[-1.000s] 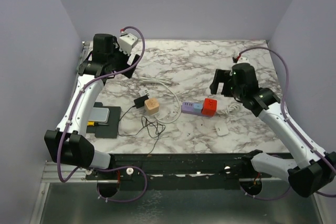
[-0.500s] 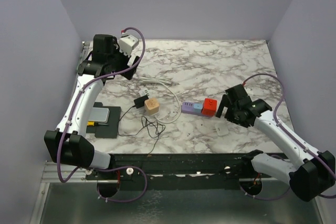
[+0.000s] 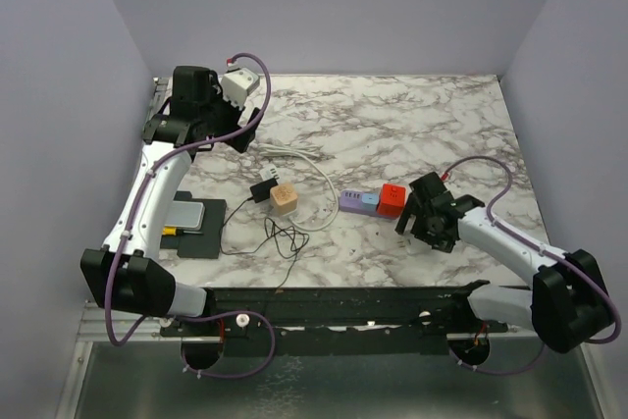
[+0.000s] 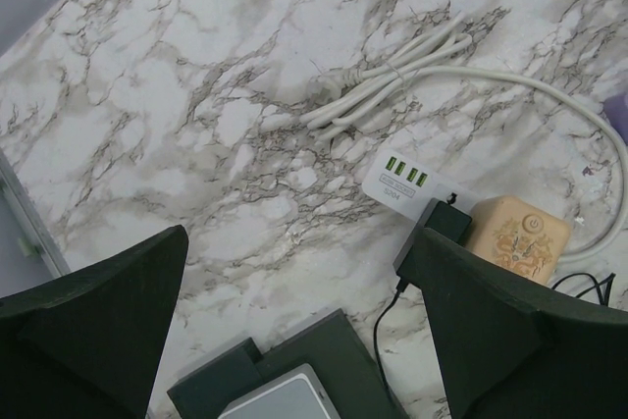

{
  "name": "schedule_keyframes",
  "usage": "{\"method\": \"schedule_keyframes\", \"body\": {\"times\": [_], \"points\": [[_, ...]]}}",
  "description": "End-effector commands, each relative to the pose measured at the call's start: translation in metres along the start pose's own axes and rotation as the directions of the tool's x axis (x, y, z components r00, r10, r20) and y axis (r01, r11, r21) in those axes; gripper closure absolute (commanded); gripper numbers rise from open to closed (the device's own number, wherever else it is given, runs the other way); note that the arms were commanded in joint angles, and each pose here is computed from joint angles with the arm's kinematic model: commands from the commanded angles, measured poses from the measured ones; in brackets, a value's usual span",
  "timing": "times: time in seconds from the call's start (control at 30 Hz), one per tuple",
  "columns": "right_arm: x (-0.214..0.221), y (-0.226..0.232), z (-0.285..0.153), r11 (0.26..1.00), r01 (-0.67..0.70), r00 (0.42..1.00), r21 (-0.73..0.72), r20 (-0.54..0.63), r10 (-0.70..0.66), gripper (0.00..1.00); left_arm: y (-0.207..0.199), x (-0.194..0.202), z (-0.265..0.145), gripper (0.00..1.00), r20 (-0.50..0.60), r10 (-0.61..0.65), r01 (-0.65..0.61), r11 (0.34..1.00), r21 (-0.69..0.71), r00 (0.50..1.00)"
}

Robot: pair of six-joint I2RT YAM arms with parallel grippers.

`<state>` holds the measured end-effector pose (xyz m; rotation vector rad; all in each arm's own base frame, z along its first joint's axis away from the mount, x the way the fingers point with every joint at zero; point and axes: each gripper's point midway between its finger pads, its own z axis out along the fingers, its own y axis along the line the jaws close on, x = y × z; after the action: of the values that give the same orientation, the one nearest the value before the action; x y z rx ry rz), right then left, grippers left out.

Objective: Insert the plug
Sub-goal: Move the plug to the center of the board.

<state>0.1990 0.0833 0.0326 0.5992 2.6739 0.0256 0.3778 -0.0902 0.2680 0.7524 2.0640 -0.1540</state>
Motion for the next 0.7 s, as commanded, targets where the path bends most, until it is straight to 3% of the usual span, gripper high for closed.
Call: {"method": "schedule_keyframes", "body": {"times": [0.0,0.1,0.4,0.67], "points": [[0.005,0.007,0.015,1.000,-0.022,1.000,-0.019,-0.007,0.022,0.00,-0.010,-0.004,-0.015,0.01,0.017,0.010,-0.011,0.999,0.036,1.000],[0.012,0.010,0.020,0.999,-0.013,0.999,-0.046,-0.032,0.011,0.01,-0.011,-0.003,-0.018,0.01,0.019,0.013,-0.014,0.999,0.033,1.000],[0.030,0.026,0.018,0.990,-0.008,0.995,-0.140,-0.097,-0.006,0.20,-0.013,-0.005,-0.020,0.01,0.023,0.013,-0.014,0.999,0.047,1.000],[0.048,0.033,0.017,0.991,0.044,0.991,-0.130,-0.117,-0.060,0.25,-0.018,-0.005,-0.024,0.01,0.024,0.013,-0.015,0.998,0.067,1.000]]}}
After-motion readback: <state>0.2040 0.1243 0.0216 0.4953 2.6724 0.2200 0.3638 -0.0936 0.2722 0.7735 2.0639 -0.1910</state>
